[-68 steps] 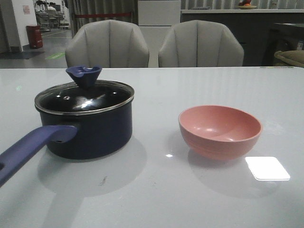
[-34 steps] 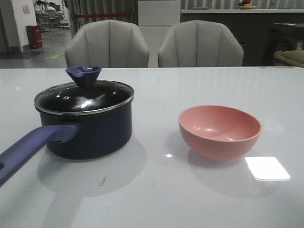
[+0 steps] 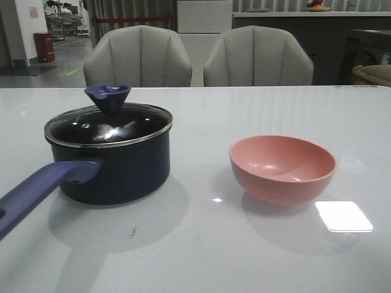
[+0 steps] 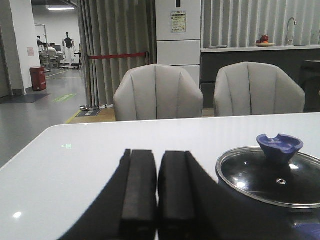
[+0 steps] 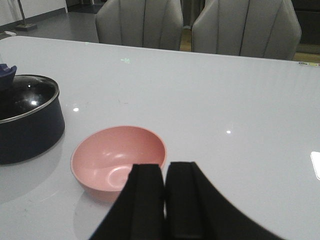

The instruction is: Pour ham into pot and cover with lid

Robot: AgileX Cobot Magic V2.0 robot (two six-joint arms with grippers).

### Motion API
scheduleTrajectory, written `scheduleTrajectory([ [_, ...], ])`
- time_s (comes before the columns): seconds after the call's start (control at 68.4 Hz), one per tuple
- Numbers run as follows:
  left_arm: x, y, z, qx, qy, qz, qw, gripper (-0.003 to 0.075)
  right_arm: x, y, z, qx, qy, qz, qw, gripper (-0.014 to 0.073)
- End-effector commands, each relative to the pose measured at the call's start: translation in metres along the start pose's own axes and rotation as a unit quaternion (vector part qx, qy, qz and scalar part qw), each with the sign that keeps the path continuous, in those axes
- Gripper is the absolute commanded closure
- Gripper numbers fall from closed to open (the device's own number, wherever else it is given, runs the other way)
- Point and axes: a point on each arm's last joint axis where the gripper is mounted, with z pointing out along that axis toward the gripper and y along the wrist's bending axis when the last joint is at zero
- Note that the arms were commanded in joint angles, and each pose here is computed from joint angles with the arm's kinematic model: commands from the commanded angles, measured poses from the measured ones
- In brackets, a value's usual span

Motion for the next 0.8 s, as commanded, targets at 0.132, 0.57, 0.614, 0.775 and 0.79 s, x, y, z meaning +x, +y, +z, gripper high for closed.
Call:
scheduleTrajectory([
  [0.132,0.001,0.000,0.001,-0.001,-0.026,-0.005,1.000,0.0608,-0.016,0.000,-0.001,0.005,-0.051,-0.004,0.999,0.0428],
  [0.57,0.001,0.000,0.001,-0.001,-0.026,-0.005,1.000,0.0608,0.005,-0.006,-0.019,0.048,-0.108,-0.087,0.989,0.0428],
  [0.614,0.001,0.000,0.001,-0.001,-0.026,-0.005,1.000,0.0608,0.009,-0.007,-0.020,0.050,-0.112,-0.086,0.989,0.0428],
  [0.775,0.001,0.000,0.001,-0.001,-0.026,-0.005,1.000,0.0608,0.029,-0.009,-0.026,0.069,-0.134,-0.068,0.986,0.0428],
  [0.79,0.001,0.000,0.001,-0.001,-0.026,-0.005,1.000,0.0608,0.029,-0.010,-0.026,0.070,-0.135,-0.067,0.986,0.0428],
])
